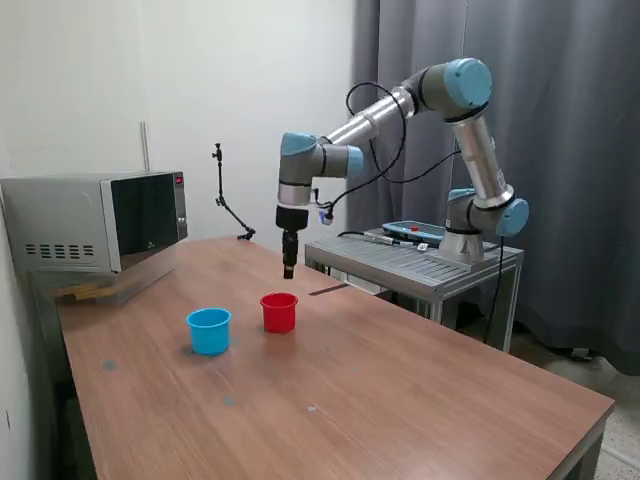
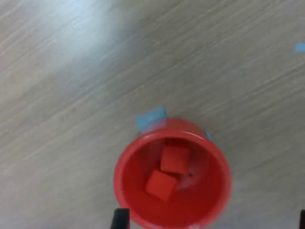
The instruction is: Place red objects in the red bin, and blue objects in the blue bin.
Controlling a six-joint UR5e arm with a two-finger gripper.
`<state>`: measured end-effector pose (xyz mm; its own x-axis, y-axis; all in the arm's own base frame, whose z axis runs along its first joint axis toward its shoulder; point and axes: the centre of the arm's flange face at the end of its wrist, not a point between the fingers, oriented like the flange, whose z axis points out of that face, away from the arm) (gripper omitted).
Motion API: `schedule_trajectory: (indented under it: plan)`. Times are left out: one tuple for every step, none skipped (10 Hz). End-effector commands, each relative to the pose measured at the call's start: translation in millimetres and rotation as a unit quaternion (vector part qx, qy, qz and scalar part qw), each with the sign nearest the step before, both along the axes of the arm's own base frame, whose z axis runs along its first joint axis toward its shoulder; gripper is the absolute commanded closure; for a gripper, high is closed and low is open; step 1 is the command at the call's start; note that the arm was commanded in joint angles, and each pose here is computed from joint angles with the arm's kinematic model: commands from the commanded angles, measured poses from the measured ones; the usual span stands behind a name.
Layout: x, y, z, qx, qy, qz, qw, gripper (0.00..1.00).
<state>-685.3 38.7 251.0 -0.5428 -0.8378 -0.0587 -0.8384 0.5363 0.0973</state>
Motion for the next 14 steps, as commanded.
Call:
schedule_trajectory:
  plan:
    - [36.8,-16.2,80.1,0.0,-0.014,0.084,0.9964,0.0]
    - [61.1,-22.2,107.2,-0.009,-0.047,0.156,0.9866,0.0]
    - [84.5,-27.6,138.1,-0.014,-0.066,0.225,0.972,0.0]
    - [106.9,-33.0,174.9,-0.01,-0.06,0.262,0.963,0.0]
    - [131.9,-41.8,214.8,-0.013,-0.036,0.272,0.9616,0.0]
    - [156.2,-53.2,240.4,-0.039,-0.027,0.281,0.9584,0.0]
    - [178.9,-62.1,258.3,-0.056,-0.028,0.285,0.9564,0.0]
    - [197.8,-68.2,269.4,-0.069,-0.034,0.284,0.9558,0.0]
    - [208.3,-76.6,272.1,-0.089,-0.03,0.282,0.9547,0.0]
    - [212.7,-97.2,276.4,-0.108,-0.019,0.297,0.9487,0.0]
    - [212.1,-104.7,274.9,-0.127,-0.012,0.301,0.9451,0.0]
    - [211.6,-105.1,278.7,-0.123,-0.008,0.302,0.9452,0.0]
    - [210.4,-103.5,280.6,-0.118,-0.007,0.302,0.9459,0.0]
    - [209.8,-100.8,279.9,-0.11,-0.01,0.301,0.9472,0.0]
